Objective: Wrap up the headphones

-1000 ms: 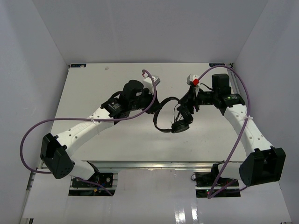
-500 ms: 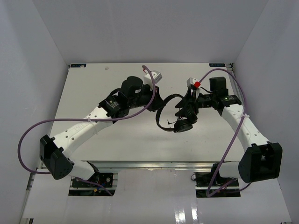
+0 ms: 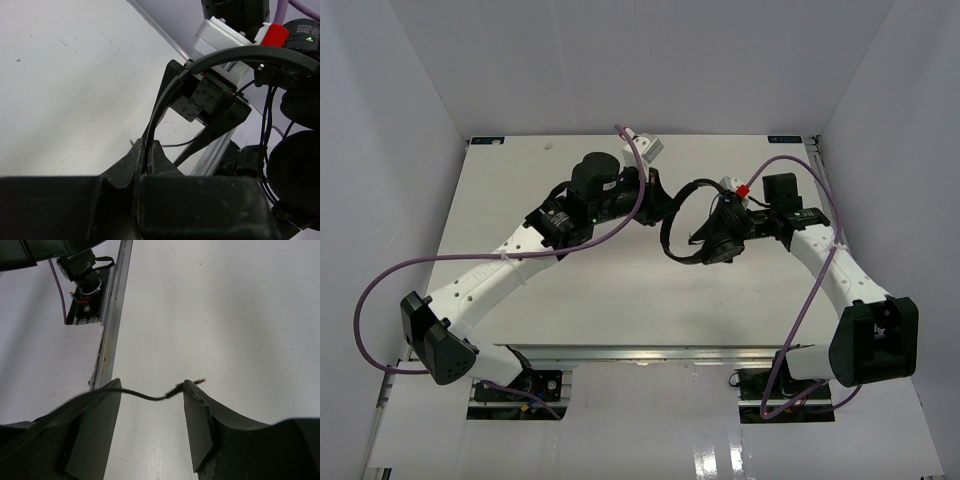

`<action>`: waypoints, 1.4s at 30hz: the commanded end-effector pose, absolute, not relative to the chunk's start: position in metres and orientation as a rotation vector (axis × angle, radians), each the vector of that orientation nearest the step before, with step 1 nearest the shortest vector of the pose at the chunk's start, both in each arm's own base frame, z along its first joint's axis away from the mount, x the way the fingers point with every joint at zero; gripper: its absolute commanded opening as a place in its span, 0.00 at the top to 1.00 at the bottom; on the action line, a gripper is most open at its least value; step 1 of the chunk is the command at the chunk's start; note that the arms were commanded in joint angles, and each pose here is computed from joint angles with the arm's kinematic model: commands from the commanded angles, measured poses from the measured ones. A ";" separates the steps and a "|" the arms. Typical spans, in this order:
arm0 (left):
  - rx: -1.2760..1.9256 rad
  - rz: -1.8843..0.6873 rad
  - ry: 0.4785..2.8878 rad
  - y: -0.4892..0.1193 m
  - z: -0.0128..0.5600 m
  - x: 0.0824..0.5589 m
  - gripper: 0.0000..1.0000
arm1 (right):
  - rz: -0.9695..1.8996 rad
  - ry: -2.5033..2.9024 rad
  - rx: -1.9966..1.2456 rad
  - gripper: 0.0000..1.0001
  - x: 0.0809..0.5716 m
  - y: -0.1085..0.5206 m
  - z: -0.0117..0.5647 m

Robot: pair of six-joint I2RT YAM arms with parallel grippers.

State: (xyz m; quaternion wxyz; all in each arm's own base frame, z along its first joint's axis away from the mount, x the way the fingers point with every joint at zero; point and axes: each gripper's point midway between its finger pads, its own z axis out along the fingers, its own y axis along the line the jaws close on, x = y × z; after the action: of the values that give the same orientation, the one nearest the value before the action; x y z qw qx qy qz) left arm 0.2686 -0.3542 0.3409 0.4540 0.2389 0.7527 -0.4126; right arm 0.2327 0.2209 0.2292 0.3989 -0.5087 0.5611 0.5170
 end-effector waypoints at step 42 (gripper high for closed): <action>0.070 -0.964 1.776 -0.316 0.361 0.302 1.00 | 1.119 1.383 -1.221 0.92 0.216 0.199 0.233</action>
State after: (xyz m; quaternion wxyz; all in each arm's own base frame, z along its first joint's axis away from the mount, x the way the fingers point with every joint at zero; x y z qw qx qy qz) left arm 0.2884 -0.3320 0.3417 0.4949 0.1057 0.7606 -0.4067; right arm 0.2082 0.2026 0.2276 0.4417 -0.5013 0.5504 0.5007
